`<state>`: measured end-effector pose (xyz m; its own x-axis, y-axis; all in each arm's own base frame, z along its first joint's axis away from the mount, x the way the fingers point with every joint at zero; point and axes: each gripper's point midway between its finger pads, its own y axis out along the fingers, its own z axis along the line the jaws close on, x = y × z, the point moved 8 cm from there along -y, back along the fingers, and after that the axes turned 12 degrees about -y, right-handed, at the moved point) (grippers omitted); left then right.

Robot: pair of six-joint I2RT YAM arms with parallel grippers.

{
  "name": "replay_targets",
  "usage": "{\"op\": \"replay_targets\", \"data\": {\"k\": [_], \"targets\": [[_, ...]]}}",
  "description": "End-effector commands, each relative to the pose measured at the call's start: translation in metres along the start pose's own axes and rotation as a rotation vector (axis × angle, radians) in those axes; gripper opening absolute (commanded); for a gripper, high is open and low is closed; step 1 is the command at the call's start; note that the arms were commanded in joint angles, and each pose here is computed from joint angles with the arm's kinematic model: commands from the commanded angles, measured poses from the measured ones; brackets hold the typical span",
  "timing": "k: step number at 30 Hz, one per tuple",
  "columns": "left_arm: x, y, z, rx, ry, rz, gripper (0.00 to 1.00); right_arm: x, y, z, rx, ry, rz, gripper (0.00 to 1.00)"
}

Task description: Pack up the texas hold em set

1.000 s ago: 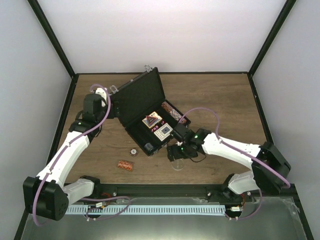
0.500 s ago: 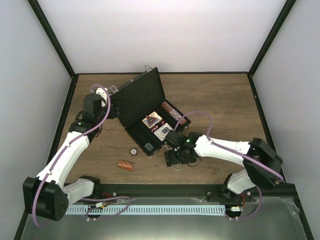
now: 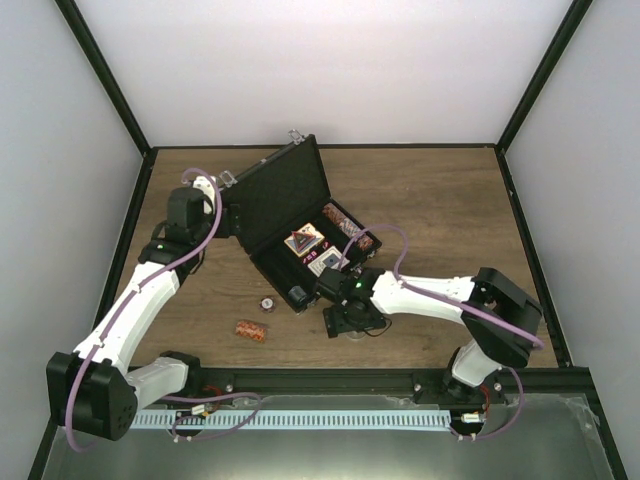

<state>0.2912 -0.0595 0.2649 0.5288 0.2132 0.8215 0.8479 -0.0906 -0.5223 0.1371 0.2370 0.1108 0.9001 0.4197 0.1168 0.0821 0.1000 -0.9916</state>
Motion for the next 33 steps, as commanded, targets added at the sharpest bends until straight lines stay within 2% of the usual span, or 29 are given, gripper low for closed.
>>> {"op": "replay_targets", "data": {"k": [1,13,27,33], "targets": [[0.004,0.0,-0.002,-0.009,0.005,-0.008,1.0,0.002,-0.006,0.0,-0.048,0.022,-0.028,0.92],[0.003,0.002,-0.001,0.007,0.006,-0.009,1.0,-0.005,0.005,-0.006,-0.064,0.052,-0.019,0.92],[0.003,0.002,0.001,0.018,0.001,-0.011,1.0,-0.012,0.021,-0.011,-0.085,0.061,0.009,0.77],[0.005,0.0,0.001,0.025,0.002,-0.019,1.0,-0.009,0.017,-0.009,-0.081,0.051,-0.006,0.66]]}}
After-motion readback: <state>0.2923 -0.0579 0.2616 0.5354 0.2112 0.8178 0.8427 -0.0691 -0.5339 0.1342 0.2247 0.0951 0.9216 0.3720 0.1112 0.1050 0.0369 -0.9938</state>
